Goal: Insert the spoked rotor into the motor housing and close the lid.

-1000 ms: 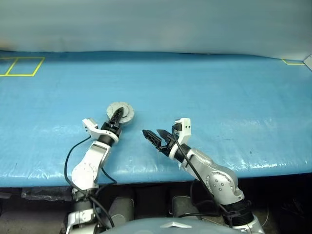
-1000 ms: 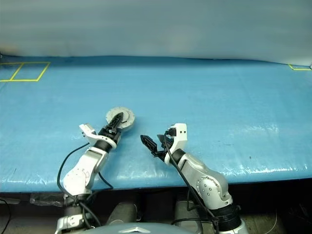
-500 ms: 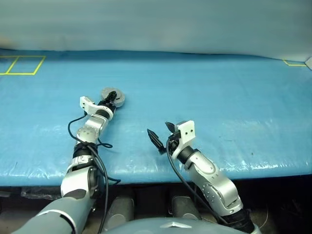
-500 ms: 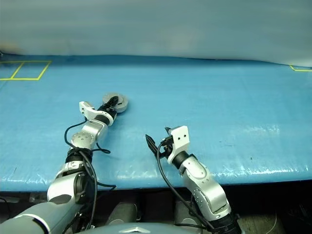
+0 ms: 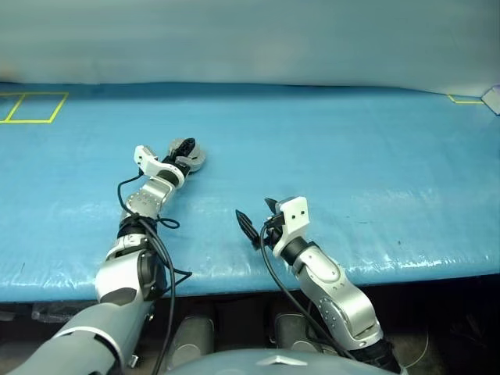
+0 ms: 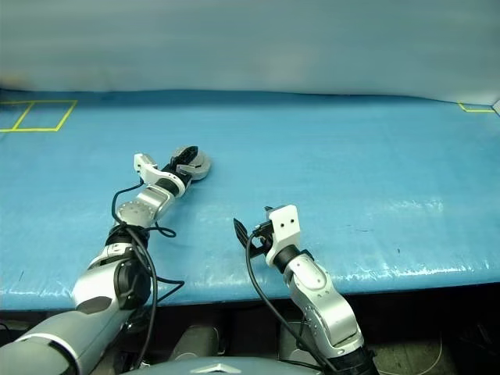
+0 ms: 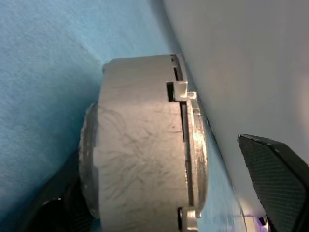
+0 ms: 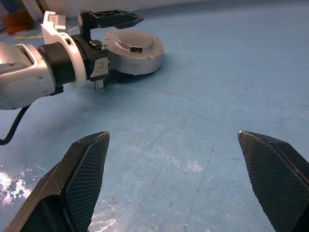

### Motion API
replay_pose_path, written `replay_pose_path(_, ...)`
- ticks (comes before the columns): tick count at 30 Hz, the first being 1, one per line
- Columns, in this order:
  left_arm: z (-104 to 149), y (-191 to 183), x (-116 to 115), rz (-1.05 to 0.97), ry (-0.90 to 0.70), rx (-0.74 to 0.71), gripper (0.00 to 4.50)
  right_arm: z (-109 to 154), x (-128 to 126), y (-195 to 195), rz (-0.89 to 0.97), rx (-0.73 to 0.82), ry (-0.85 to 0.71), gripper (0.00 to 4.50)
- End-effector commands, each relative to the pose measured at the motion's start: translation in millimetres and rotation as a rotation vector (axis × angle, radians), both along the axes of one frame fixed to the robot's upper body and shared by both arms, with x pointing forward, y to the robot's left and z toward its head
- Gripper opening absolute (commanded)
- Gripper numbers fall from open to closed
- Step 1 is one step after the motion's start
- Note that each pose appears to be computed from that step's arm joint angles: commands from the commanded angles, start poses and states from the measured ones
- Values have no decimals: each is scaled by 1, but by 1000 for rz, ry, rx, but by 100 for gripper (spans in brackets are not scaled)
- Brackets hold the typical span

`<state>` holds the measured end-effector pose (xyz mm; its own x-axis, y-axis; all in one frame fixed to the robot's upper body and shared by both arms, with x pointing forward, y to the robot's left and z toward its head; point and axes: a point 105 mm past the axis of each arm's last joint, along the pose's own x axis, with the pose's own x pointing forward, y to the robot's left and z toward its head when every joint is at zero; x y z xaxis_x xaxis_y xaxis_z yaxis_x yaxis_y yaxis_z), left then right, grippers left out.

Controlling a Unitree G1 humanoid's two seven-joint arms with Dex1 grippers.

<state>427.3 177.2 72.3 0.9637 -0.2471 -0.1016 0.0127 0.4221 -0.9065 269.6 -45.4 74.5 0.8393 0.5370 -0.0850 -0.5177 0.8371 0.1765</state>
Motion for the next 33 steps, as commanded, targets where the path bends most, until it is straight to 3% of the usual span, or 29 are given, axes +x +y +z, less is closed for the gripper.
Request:
replay_pose_path(1,-22,14,-27,-15,79,23,447,8,0,-2,1,11,-27,450)
replay_pose_path(10,-40,30,-99,-44,162,81,447,-1,-1,2,63,-8,25,450)
replay_pose_path(12,-38,30,-113,-76,146,175,447,-1,-1,3,77,0,37,450)
replay_pose_path(18,-37,3,-151,-321,28,692,447,-3,-1,1,78,16,61,450)
replay_pose_path(21,-29,-8,-156,-310,-152,973,447,-3,2,-4,58,-9,34,450)
replay_pose_path(27,-21,-19,-156,-247,-347,1326,447,0,-2,-10,74,-67,-74,450)
replay_pose_path(33,-14,-15,-154,-136,-414,1325,447,-9,-1,-27,27,-111,-119,450)
